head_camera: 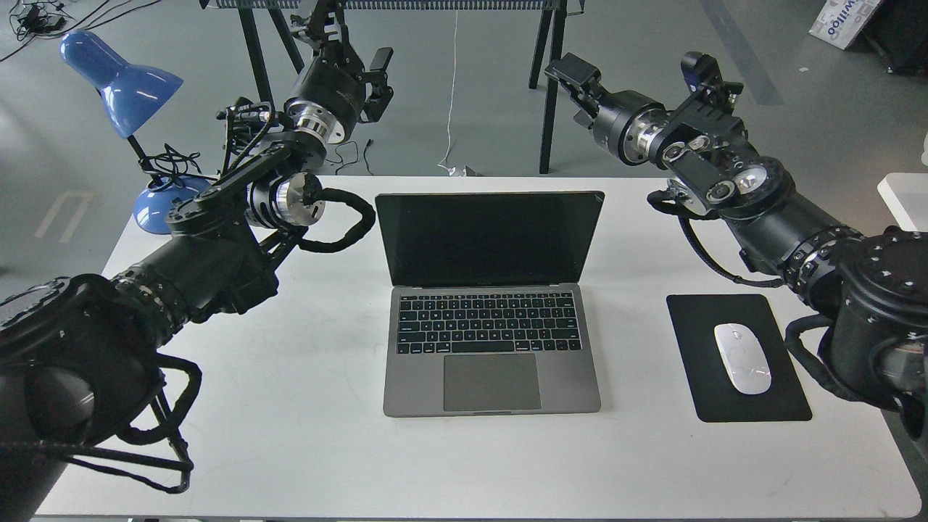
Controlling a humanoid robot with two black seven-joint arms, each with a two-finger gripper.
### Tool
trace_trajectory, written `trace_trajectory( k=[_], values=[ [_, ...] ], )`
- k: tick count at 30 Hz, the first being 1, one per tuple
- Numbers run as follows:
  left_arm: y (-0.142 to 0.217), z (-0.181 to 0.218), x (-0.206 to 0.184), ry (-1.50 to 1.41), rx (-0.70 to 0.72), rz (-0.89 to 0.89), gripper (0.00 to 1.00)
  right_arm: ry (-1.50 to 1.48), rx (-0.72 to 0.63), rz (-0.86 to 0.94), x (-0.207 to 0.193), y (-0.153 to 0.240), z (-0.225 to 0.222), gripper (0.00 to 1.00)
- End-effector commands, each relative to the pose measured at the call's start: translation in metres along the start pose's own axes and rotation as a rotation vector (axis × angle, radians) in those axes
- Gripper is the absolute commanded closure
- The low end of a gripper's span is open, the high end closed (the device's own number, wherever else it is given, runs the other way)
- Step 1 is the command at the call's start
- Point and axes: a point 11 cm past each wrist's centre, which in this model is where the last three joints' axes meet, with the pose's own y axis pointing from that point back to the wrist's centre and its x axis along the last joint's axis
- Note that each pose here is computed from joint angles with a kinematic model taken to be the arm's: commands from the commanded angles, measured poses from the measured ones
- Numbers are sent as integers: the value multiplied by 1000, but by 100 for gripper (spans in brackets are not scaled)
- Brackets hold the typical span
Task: Close notebook with right arm
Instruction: 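Raise the right gripper and swing it over the laptop screen's top edge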
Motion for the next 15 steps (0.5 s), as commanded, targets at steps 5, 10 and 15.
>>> trace_trajectory(
  k=[5,10,15],
  values=[
    [0,0,0,0,0,0,0,-63,52,-179,-41,-5,-16,0],
    [0,0,0,0,0,0,0,-69,71,-255,-64,-5,-21,0],
    [0,0,0,1,-1,1,0,-71,88,-309,-83,-5,-28,0]
  ],
)
